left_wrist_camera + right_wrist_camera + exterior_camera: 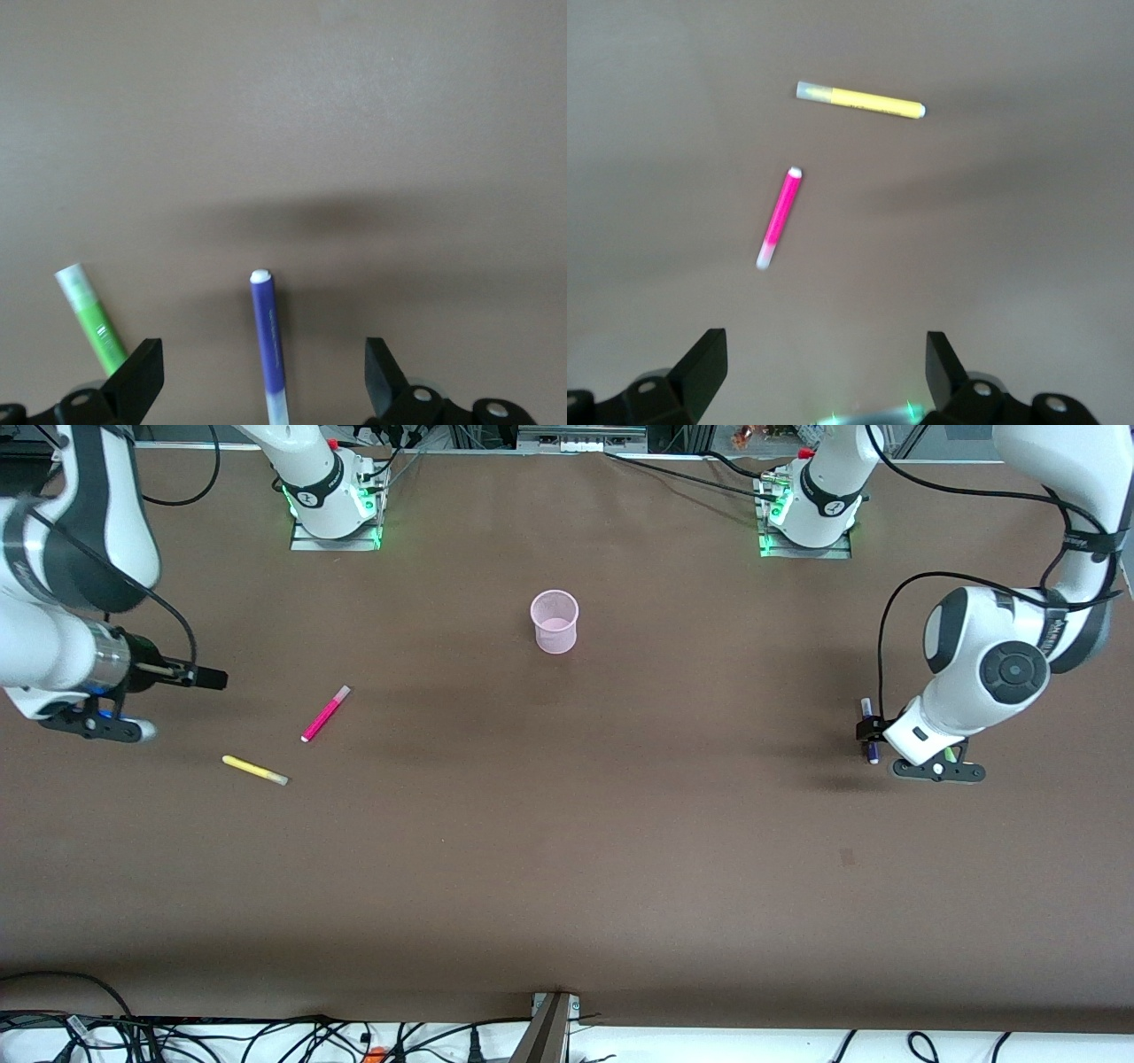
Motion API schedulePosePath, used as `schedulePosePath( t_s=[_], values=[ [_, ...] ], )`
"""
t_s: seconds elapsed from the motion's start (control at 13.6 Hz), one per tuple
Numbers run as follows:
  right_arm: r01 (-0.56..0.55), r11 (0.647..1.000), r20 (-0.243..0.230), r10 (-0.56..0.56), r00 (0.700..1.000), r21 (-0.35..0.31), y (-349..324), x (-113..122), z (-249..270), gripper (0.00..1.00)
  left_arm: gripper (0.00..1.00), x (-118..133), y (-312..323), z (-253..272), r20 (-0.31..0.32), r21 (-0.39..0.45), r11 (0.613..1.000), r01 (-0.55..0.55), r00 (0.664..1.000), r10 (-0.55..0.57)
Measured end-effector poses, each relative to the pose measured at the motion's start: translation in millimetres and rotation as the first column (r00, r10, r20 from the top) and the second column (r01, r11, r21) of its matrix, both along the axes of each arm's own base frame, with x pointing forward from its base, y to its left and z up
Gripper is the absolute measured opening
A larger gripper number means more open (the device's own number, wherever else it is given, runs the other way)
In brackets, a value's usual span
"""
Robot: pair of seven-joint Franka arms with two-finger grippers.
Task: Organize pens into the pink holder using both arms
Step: 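Grasp the pink marker with the right gripper while the left gripper grasps the purple marker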
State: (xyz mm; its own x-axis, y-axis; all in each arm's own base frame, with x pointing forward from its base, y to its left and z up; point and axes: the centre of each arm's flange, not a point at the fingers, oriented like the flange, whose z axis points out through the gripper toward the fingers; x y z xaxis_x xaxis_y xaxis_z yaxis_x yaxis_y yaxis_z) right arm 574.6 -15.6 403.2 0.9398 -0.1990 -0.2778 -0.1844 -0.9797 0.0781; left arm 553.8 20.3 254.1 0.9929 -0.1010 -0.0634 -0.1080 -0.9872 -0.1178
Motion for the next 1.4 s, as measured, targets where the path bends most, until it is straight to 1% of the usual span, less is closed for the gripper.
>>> schedulePosePath(
  t_s=[0.15, 0.29, 0.37, 0.52, 0.66, 0.74, 0.81, 0.88, 0.96, 1.03, 1.11, 1.18, 1.25, 1.33, 1.4],
  values=[
    [0.016, 1.000, 0.013, -0.016, 1.000, -0.012, 2, -4, -49, 0.99, 1.00, -14, 10, -22, 0.000, -0.005, 1.000, 0.000, 1.000, 0.000],
    [0.043, 0.998, 0.027, -0.042, 0.999, -0.035, 17, -3, -85, 0.99, 1.00, -20, 15, -42, -0.026, -0.013, 1.000, -0.005, 1.000, 0.004],
    [0.053, 0.998, 0.038, -0.051, 0.998, -0.047, 30, 0, -98, 0.99, 1.00, -20, 17, -54, -0.024, -0.021, 1.000, -0.006, 1.000, 0.005],
    [0.060, 0.996, 0.059, -0.057, 0.997, -0.062, 48, 5, -121, 0.99, 1.00, -18, 17, -71, 0.001, -0.037, 0.999, -0.004, 1.000, 0.004],
    [0.064, 0.995, 0.082, -0.058, 0.995, -0.071, 49, 10, -151, 0.99, 0.99, -14, 17, -76, 0.009, -0.041, 0.999, -0.004, 1.000, 0.004],
    [0.066, 0.995, 0.096, -0.058, 0.994, -0.075, 47, 11, -166, 0.99, 0.95, -13, 18, -76, 0.010, -0.041, 0.999, -0.004, 1.000, 0.005],
    [0.066, 0.995, 0.112, -0.057, 0.992, -0.078, 45, 11, -182, 0.99, 0.85, -13, 18, -77, 0.009, -0.042, 0.999, -0.005, 1.000, 0.005],
    [0.069, 0.994, 0.130, -0.058, 0.990, -0.079, 44, 9, -197, 0.98, 0.85, -13, 19, -79, 0.006, -0.042, 0.999, -0.006, 1.000, 0.007],
    [0.080, 0.993, 0.148, -0.067, 0.987, -0.082, 42, 7, -211, 0.98, 0.79, -14, 20, -82, 0.000, -0.043, 0.999, -0.009, 1.000, 0.009],
    [0.096, 0.992, 0.157, -0.082, 0.984, -0.086, 42, 3, -222, 0.98, 0.67, -15, 21, -85, -0.005, -0.044, 0.999, -0.011, 1.000, 0.011],
    [0.114, 0.989, 0.159, -0.098, 0.982, -0.090, 41, 1, -230, 0.98, 0.61, -15, 21, -86, -0.006, -0.045, 0.999, -0.010, 1.000, 0.010],
    [0.130, 0.987, 0.158, -0.114, 0.981, -0.094, 41, 0, -232, 0.98, 0.60, -14, 21, -85, -0.004, -0.045, 0.999, -0.010, 1.000, 0.010],
    [0.146, 0.985, 0.158, -0.130, 0.979, -0.096, 41, 0, -232, 0.98, 0.51, -13, 21, -84, -0.002, -0.045, 0.999, -0.009, 1.000, 0.009],
    [0.167, 0.981, 0.159, -0.151, 0.976, -0.099, 42, -1, -232, 0.97, 0.50, -13, 21, -84, -0.002, -0.045, 0.999, -0.008, 1.000, 0.008],
    [0.187, 0.977, 0.156, -0.169, 0.973, -0.102, 42, -1, -232, 0.95, 0.45, -13, 20, -84, -0.001, -0.045, 0.999, -0.008, 1.000, 0.008]
  ],
)
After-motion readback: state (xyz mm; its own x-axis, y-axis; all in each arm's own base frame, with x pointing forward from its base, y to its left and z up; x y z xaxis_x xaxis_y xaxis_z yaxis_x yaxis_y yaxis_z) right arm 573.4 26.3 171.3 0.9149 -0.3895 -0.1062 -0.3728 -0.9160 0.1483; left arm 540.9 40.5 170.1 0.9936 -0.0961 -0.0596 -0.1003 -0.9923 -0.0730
